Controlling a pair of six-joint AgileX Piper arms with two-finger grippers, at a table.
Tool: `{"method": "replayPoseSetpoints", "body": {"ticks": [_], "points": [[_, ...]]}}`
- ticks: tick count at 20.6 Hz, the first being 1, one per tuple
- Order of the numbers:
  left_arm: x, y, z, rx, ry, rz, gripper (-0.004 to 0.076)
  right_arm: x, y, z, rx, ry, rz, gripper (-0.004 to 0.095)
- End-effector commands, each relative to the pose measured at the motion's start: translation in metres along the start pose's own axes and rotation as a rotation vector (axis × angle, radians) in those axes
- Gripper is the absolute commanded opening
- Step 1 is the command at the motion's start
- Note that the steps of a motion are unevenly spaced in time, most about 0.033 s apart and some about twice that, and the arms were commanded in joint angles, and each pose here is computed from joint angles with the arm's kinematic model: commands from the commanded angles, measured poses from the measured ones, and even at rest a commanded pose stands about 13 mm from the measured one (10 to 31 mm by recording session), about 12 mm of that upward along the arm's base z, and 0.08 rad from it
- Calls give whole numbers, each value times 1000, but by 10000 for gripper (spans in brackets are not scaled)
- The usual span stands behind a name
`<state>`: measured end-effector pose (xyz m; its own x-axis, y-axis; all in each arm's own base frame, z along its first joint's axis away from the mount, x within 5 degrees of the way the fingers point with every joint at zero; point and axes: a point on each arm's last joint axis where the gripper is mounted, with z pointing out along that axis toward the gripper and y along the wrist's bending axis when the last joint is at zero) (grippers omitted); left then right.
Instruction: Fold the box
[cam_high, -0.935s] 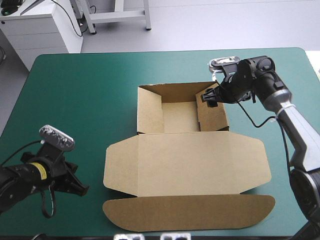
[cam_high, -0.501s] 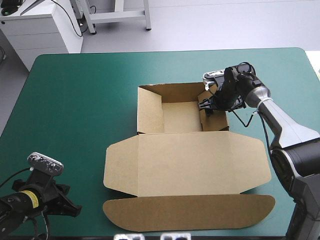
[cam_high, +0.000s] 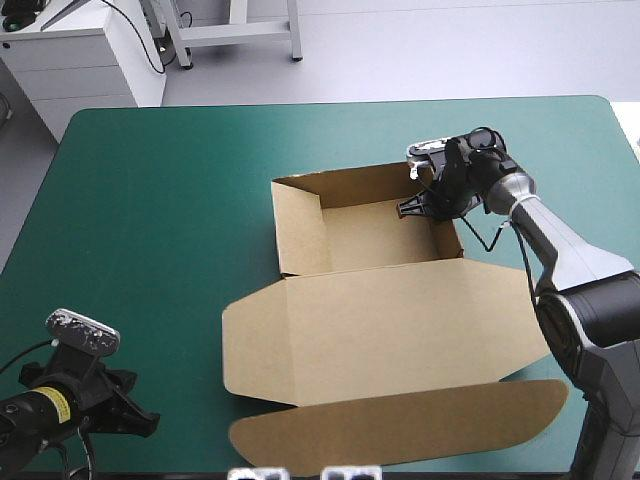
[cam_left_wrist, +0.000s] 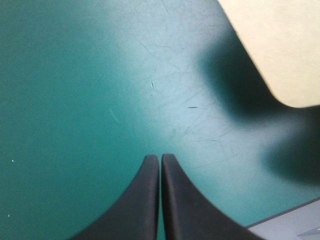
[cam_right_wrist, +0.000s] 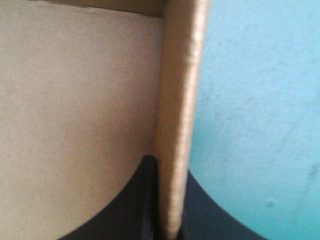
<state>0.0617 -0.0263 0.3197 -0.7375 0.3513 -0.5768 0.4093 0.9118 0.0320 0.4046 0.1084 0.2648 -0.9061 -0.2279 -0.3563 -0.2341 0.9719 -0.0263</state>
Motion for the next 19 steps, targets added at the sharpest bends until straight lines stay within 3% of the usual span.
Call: {"method": "replayPoseSetpoints", "body": {"ticks": [1,6,9,12,16,19], "points": [[-6,0,-4,-3,-30,-8,-6,-12,-40,-44,140,-122,1,-18],[-6,1,-4,-6,-36,-7,-6,-10,-125,-76,240,-193,166,-20],[-6,1,-4,-10,-36,-5,-7,14,-196,-88,324,-183,319,-20],[-6,1,-4,-10,-36,-5,-8,37,-246,-94,347,-215,464,-20],[-5,1,-4,-10,-23,-9,-8,62,-282,-91,333,-183,593,-20],[-5,1,-4,-9,-27,-4,-8,69,-287,-85,311,-142,597,-3]]}}
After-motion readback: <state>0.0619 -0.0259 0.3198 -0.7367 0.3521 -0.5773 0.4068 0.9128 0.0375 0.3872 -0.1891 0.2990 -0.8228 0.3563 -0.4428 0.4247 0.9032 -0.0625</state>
